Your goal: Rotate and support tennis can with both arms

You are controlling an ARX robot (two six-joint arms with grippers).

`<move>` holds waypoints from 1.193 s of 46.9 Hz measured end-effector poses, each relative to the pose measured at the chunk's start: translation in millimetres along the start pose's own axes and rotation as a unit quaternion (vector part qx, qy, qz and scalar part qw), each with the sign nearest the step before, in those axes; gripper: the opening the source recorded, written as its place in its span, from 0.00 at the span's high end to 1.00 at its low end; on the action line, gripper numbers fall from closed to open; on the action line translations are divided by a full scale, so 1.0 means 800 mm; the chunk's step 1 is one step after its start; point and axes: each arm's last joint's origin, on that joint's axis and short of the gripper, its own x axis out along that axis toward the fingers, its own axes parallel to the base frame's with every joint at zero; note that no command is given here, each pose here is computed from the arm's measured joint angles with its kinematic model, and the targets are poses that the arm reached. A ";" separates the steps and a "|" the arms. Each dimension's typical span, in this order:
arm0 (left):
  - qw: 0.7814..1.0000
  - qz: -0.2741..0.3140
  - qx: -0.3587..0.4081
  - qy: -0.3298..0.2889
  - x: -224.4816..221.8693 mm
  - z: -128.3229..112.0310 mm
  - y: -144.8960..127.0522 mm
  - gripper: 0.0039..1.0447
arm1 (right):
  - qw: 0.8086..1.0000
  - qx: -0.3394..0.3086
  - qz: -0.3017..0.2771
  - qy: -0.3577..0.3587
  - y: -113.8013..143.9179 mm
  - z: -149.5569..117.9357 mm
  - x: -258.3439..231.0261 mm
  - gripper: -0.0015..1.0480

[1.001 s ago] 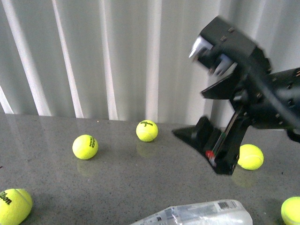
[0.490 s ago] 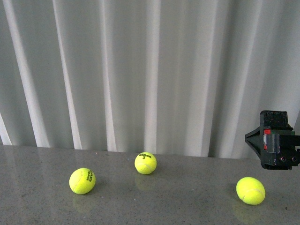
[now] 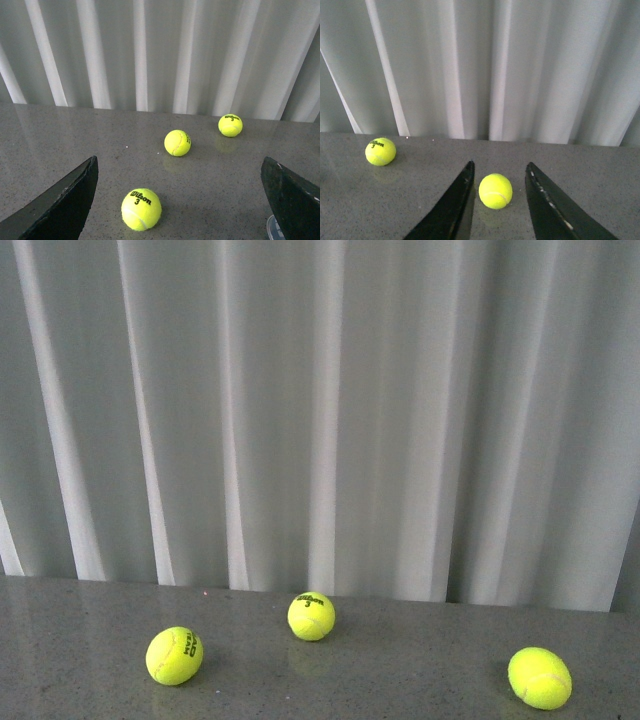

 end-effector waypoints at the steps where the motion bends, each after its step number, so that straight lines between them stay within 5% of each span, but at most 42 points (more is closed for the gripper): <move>1: 1.000 0.000 0.000 0.000 0.000 0.000 0.000 0.06 | 1.000 0.000 0.000 0.001 -0.001 -0.002 -0.003 0.76; 6: 1.000 0.000 0.000 0.000 0.000 0.000 0.000 0.06 | 1.000 -0.003 0.000 0.002 -0.009 -0.010 -0.025 0.97; 31: 1.000 0.000 0.000 0.000 0.000 0.000 0.000 0.06 | 1.000 -0.002 -0.002 0.008 -0.030 -0.036 -0.078 0.97; 56: 1.000 0.000 0.000 0.000 0.000 0.000 0.000 0.06 | 1.000 -0.002 -0.002 -0.007 -0.030 -0.027 -0.110 0.97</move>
